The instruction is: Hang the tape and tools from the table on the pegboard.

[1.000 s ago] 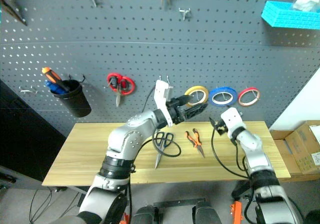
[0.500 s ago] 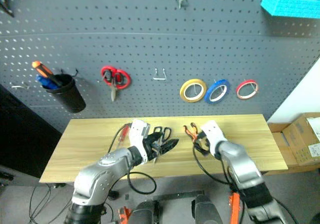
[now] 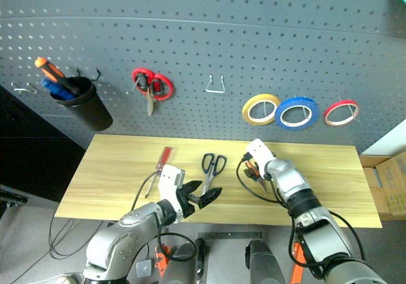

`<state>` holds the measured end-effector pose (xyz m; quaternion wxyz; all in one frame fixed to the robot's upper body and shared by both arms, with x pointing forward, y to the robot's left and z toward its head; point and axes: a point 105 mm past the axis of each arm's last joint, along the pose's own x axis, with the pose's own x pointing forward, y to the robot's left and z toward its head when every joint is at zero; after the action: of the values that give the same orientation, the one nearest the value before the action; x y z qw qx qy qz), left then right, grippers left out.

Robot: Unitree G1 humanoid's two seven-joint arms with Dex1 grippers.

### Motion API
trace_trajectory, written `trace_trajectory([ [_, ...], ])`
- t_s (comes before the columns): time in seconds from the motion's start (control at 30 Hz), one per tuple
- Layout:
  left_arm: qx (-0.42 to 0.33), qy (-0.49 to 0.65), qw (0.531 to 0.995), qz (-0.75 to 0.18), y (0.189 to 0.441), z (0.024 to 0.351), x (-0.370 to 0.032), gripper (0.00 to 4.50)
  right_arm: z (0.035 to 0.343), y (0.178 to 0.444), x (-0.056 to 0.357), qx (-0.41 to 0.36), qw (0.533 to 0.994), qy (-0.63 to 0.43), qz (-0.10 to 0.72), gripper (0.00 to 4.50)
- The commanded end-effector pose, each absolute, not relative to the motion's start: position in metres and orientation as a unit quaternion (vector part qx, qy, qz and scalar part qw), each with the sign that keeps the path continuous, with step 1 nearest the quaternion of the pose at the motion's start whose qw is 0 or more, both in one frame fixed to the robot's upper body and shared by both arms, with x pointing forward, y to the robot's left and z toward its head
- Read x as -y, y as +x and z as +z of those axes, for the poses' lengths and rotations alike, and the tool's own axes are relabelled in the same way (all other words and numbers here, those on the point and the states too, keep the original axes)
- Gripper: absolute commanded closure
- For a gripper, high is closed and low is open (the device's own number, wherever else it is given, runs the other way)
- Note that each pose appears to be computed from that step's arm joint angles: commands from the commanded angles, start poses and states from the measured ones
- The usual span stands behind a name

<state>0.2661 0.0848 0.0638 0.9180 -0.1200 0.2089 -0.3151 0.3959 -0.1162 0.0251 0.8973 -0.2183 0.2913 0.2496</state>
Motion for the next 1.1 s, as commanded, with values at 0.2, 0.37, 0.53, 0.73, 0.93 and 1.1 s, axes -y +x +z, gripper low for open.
trace_trajectory([
  [0.2, -0.176, -0.118, 0.924, -0.318, 0.271, 0.080, -0.086, 0.00, 0.020, 0.396, 0.127, -0.320, 0.903, -0.177, 0.223, 0.03],
  [0.37, -0.175, -0.114, 0.924, -0.320, 0.274, 0.081, -0.088, 0.00, 0.014, 0.389, 0.121, -0.335, 0.895, -0.176, 0.238, 0.03],
  [0.53, -0.173, -0.114, 0.924, -0.323, 0.275, 0.083, -0.086, 0.00, 0.005, 0.383, 0.127, -0.359, 0.886, -0.174, 0.235, 0.03],
  [0.73, -0.171, -0.117, 0.922, -0.327, 0.275, 0.083, -0.082, 0.00, 0.005, 0.383, 0.135, -0.371, 0.887, -0.163, 0.222, 1.59],
  [0.93, -0.165, -0.117, 0.921, -0.333, 0.278, 0.085, -0.078, 0.00, 0.007, 0.384, 0.137, -0.367, 0.890, -0.162, 0.216, 2.75],
  [1.1, -0.139, -0.120, 0.923, -0.339, 0.286, 0.095, -0.075, 0.00, 0.019, 0.382, 0.141, -0.329, 0.899, -0.180, 0.225, 2.75],
])
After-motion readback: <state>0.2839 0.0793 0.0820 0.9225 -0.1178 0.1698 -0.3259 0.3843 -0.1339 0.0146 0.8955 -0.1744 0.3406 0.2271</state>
